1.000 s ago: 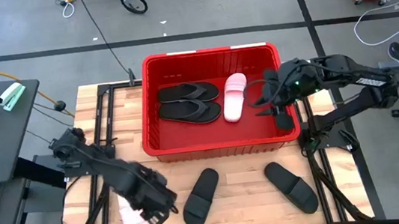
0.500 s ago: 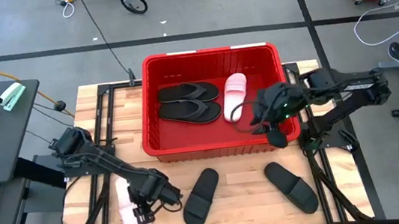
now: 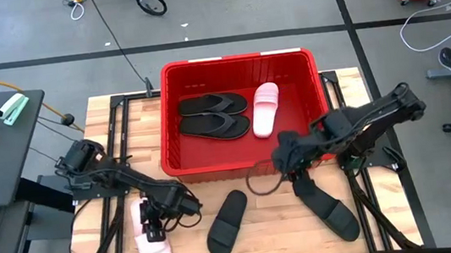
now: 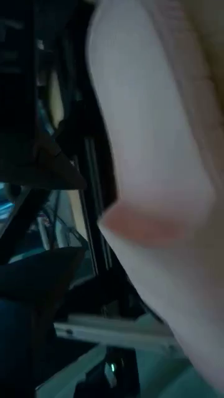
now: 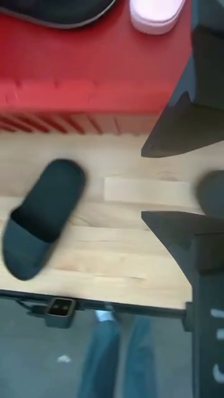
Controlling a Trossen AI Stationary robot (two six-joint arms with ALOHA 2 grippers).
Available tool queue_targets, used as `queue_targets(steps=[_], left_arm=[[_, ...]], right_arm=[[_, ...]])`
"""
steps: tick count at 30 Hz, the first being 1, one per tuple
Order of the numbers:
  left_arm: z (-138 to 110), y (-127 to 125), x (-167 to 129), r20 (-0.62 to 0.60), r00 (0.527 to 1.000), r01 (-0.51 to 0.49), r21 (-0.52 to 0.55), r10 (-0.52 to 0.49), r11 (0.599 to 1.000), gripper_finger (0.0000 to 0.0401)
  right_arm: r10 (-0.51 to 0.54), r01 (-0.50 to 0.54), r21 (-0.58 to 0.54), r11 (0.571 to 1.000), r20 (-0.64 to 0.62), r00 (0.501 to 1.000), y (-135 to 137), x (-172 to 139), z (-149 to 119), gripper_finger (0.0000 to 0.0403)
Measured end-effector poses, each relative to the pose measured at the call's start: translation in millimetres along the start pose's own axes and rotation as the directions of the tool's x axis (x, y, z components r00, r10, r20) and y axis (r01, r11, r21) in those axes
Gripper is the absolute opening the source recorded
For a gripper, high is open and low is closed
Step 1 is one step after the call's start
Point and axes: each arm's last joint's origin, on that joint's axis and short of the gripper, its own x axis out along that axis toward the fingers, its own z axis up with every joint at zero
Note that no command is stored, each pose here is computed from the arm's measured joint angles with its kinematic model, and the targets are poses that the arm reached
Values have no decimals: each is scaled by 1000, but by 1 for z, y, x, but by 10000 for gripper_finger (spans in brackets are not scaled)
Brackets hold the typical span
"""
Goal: Pick and place slides into bin
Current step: Put the other pink pair slides into the bin
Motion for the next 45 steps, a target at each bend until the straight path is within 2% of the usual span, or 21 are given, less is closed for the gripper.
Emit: queue_targets(steps=[3, 7, 11, 15, 24, 34, 45], left_arm=[[0, -2, -9, 63, 997, 39, 39, -42, 998, 152], [6, 0, -13, 107, 992, 72, 13, -73, 997, 147], [9, 2, -6, 88, 989, 119, 19, -120, 993, 152], [9, 6, 1, 59, 989, 137, -19, -135, 990, 167], [20, -1, -2, 151, 967, 196, 69, -204, 978, 182], [19, -4, 1, 150, 970, 185, 60, -192, 981, 186], [19, -7, 7, 163, 978, 126, 57, -134, 990, 190]], right_arm=[[0, -1, -40, 999, -30, 1000, 6, 10, 1, 156], [-2, -2, -62, 998, -56, 998, 11, 19, 1, 156], [2, -7, -79, 997, -69, 998, 17, 23, 0, 156], [10, -17, -93, 996, -70, 998, 21, 22, -2, 156], [19, -25, -103, 994, -63, 998, 24, 18, -4, 156], [19, -25, -96, 995, -62, 998, 24, 18, -4, 156], [20, -24, -71, 997, -61, 998, 24, 17, -4, 156]])
